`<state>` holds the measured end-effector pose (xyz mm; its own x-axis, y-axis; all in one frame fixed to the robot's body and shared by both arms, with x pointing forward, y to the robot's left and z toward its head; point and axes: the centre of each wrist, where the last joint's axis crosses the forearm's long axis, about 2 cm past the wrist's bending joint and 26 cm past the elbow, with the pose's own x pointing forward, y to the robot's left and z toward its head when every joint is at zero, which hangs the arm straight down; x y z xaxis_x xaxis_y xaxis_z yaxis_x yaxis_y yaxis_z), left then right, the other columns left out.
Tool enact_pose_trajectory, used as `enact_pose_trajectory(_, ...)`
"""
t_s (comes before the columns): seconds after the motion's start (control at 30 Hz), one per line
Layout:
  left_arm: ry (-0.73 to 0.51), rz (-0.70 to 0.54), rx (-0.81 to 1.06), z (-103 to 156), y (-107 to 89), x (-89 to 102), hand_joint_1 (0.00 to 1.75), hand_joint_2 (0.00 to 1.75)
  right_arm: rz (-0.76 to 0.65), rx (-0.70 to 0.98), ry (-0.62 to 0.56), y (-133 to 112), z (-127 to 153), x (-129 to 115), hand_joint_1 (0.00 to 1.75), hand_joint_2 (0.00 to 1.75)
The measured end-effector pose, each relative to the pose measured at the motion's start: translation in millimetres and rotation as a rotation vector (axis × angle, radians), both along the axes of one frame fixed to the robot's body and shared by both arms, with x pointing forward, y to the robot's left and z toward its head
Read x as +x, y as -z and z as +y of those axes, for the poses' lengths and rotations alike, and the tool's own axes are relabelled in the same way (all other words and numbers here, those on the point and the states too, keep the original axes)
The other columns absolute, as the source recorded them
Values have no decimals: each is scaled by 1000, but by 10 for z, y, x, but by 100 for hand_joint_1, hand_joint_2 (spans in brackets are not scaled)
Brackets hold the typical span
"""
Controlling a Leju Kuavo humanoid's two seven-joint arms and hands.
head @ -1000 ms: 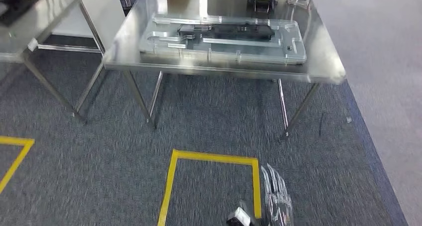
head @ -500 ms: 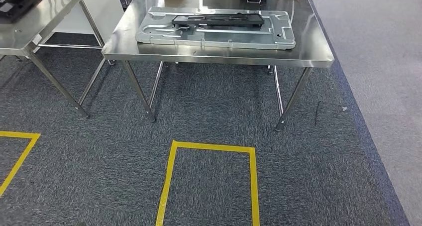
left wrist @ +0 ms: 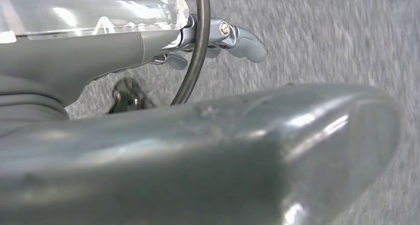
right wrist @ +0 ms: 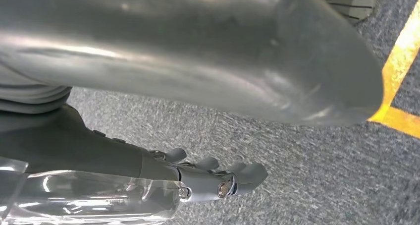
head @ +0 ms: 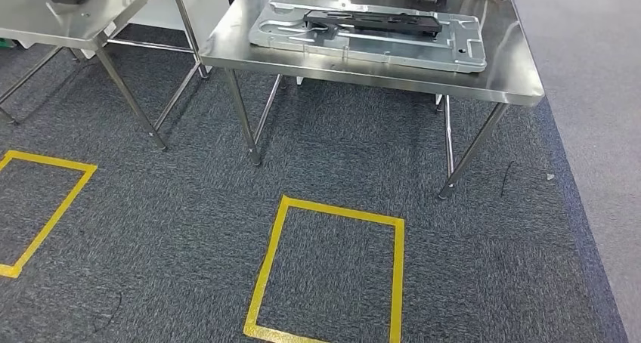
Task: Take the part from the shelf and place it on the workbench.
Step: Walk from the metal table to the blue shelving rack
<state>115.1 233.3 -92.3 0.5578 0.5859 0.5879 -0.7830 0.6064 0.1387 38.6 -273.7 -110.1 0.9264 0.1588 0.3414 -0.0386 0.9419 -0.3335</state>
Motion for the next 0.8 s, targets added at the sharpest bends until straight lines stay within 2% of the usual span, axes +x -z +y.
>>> enact_pose_trajectory(0.27, 7, 9, 1, 1, 3, -14, 0, 0, 49, 18, -19, 8, 1, -52, 0, 0)
enact_pose_trajectory(0.47, 68, 6, 4, -5, -17, 57, 0, 0, 129, 87, -89, 12, 60, -53, 0, 0)
enact_pose_trajectory(0.8, 138, 13, 4, -31, -45, 142, 0, 0, 236, 200, -142, 16, 141, -83, 0, 0)
